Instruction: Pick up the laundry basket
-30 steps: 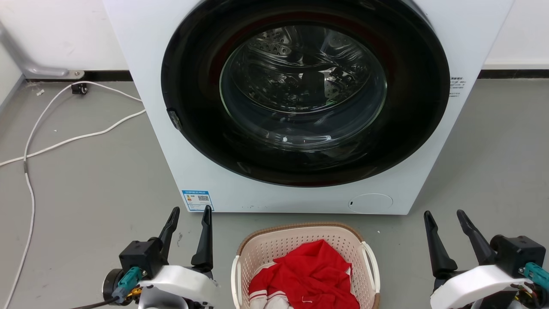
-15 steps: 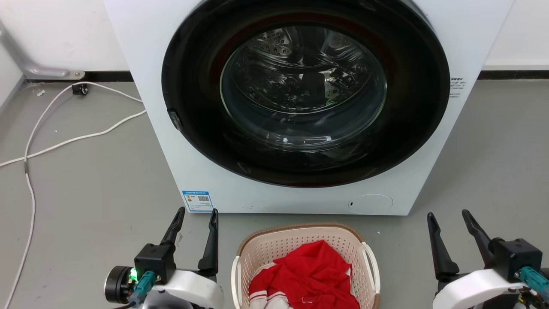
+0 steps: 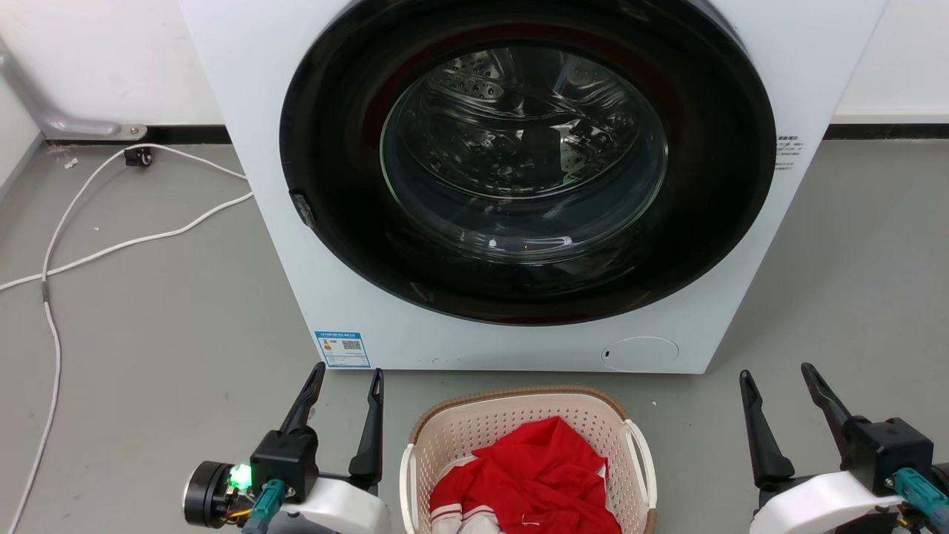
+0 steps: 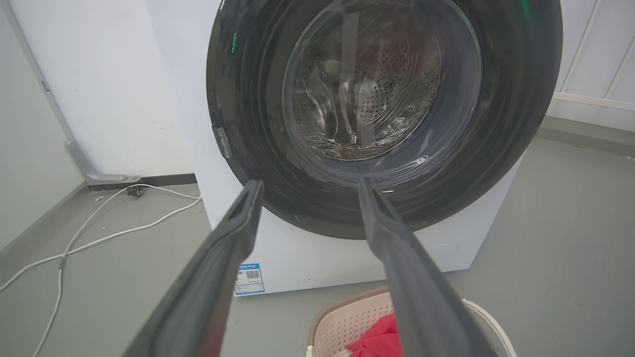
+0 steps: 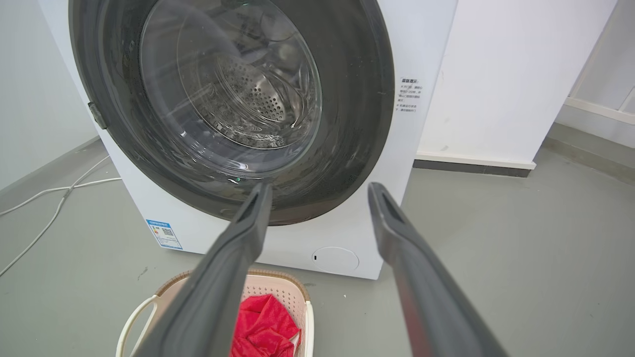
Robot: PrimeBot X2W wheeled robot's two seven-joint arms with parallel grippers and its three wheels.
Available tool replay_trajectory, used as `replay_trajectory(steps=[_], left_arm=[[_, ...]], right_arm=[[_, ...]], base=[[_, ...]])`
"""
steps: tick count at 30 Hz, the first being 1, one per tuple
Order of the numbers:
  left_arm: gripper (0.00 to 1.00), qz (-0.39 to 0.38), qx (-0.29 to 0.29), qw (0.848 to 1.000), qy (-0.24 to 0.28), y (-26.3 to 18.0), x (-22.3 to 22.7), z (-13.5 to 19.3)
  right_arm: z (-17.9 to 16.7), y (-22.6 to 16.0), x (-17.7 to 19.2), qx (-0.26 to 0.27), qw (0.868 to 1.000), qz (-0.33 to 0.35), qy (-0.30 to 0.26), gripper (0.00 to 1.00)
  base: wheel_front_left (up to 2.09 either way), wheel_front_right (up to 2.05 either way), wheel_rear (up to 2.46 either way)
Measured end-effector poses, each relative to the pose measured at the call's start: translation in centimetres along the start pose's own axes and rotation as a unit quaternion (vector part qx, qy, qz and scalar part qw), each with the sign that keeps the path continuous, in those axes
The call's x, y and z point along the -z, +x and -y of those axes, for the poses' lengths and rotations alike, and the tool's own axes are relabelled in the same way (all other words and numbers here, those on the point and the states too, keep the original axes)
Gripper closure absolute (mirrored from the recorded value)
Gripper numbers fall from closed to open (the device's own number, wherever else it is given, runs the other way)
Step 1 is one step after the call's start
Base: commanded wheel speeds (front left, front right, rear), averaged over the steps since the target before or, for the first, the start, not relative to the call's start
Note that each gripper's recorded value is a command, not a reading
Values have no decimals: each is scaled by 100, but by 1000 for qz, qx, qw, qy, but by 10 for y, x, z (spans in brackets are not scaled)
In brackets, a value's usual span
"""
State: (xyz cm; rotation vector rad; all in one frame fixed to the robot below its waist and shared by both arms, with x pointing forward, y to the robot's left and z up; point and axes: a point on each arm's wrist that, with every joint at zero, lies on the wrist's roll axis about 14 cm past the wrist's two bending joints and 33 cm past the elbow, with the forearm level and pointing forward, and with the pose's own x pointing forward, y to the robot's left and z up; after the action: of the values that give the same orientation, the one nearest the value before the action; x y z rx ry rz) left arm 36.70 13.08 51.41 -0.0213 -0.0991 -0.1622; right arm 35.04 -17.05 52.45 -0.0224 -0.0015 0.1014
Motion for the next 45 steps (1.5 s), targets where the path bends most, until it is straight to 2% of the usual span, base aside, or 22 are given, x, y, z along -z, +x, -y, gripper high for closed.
replay_trajectory(steps=[26,32,39,45], left_arm=[[0,-9,-4,1000,1,-1,7,-1],[0,-17,-3,1000,1,9,13,-1],[0,-41,4,999,-6,39,32,-3],[0,-100,16,995,-18,66,74,-3]], right_arm=[[5,0,8,8,1000,-7,11,0],[14,10,15,19,1000,-19,12,0],[25,33,39,32,998,-56,13,0],[24,57,78,28,993,-114,17,0]], base=[[0,0,0],[0,0,0],[0,0,0],[0,0,0]])
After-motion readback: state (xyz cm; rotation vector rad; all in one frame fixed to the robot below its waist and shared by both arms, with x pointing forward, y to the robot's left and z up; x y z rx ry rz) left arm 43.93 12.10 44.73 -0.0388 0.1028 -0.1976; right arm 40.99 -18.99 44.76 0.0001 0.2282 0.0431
